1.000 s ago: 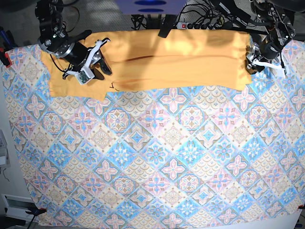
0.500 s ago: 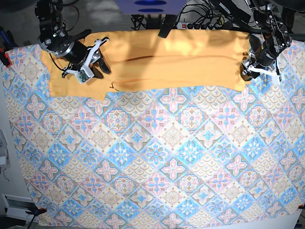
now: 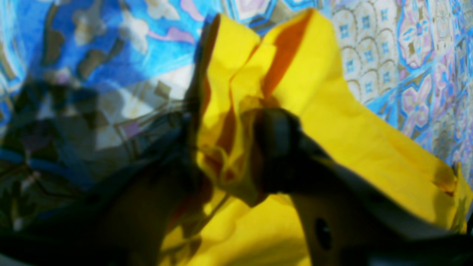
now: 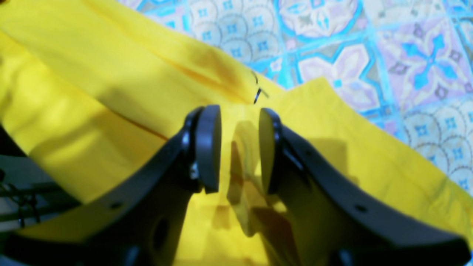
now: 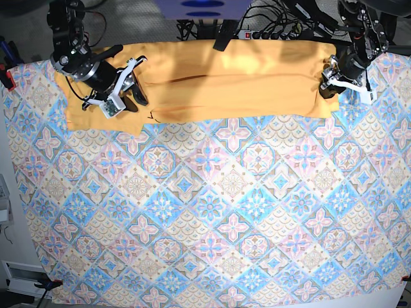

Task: Fold the T-shirt properly
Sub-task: 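Lift the left gripper's side and fold it toward the right gripper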

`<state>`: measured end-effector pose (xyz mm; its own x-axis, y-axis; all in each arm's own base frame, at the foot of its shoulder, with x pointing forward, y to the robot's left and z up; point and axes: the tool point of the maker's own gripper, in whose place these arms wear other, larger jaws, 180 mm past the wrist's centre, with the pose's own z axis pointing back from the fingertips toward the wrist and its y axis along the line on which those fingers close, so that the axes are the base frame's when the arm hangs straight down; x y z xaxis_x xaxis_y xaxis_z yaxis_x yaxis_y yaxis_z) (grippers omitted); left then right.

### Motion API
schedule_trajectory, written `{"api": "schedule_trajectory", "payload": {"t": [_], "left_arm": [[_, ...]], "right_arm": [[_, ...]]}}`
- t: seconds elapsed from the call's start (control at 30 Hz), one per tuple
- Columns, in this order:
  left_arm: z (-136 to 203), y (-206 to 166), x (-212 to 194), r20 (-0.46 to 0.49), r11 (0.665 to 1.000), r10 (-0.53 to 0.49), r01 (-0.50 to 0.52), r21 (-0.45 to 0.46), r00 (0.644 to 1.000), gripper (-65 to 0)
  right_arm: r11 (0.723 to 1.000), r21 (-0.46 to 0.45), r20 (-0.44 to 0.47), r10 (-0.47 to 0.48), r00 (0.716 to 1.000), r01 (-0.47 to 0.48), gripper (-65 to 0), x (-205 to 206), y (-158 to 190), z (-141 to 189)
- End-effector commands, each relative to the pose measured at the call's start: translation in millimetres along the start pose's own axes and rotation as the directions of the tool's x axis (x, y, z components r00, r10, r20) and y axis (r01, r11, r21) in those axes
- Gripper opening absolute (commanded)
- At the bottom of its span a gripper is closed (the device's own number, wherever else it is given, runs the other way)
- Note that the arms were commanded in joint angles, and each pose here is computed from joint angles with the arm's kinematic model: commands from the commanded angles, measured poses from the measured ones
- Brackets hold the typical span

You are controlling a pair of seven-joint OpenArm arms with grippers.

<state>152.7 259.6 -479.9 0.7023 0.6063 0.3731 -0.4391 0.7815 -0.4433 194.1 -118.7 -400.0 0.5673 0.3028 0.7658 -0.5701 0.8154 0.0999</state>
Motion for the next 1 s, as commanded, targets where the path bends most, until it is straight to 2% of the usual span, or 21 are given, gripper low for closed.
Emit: {"api": "schedule_trajectory", "payload": {"t": [0.0, 0.13, 0.23, 0.43, 0.57, 0.7, 0.8, 0.97], "left_arm": [[-0.9, 0.9, -41.7, -0.161, 1.0, 0.002, 0.0, 0.01, 0.987, -51.3], [-2.0, -3.3, -35.6, -0.147, 1.0, -0.003, 0.003, 0.0, 0.989, -60.0], [4.6, -23.7, -16.6, -0.085, 0.998, -0.045, 0.042, -0.046, 0.995, -65.0], [26.0, -69.0, 19.9, 0.043, 0.982, -0.116, 0.121, -0.145, 0.992, -65.0], [39.0, -85.1, 41.8, 0.119, 0.974, -0.095, 0.118, -0.195, 0.988, -65.0], [42.7, -97.6, 44.7, 0.126, 0.96, -0.03, 0.064, -0.272, 0.992, -65.0], [40.6, -118.4, 35.7, 0.1, 0.935, 0.018, 0.019, -0.353, 0.995, -65.0], [43.1, -162.2, 20.7, 0.083, 0.894, -0.015, 0.05, -0.445, 0.996, -65.0]], "right_arm": [[1.0, 0.005, 0.033, 0.006, 0.999, -0.006, -47.4, 8.3, 0.0, 2.7], [1.0, 0.005, 0.032, 0.005, 0.999, -0.005, -47.4, 7.7, -0.1, 2.6], [1.0, 0.005, 0.03, 0.004, 1.0, -0.004, -47.4, 7.2, -0.2, 2.5], [1.0, 0.003, 0.003, -0.01, 1.0, 0.01, -47.4, -3.9, -2.2, 2.3], [0.999, -0.008, -0.034, -0.038, 0.999, 0.038, -47.4, -20.5, -7.2, 2.2], [0.999, -0.015, -0.049, -0.048, 0.998, 0.048, -47.5, -28.1, -7.6, 6.6], [0.997, -0.049, -0.046, -0.054, 0.997, 0.052, -47.5, -27.9, -19.0, 11.4], [0.997, -0.064, -0.045, -0.057, 0.997, 0.054, -47.5, -28.1, -24.0, 13.9]]}}
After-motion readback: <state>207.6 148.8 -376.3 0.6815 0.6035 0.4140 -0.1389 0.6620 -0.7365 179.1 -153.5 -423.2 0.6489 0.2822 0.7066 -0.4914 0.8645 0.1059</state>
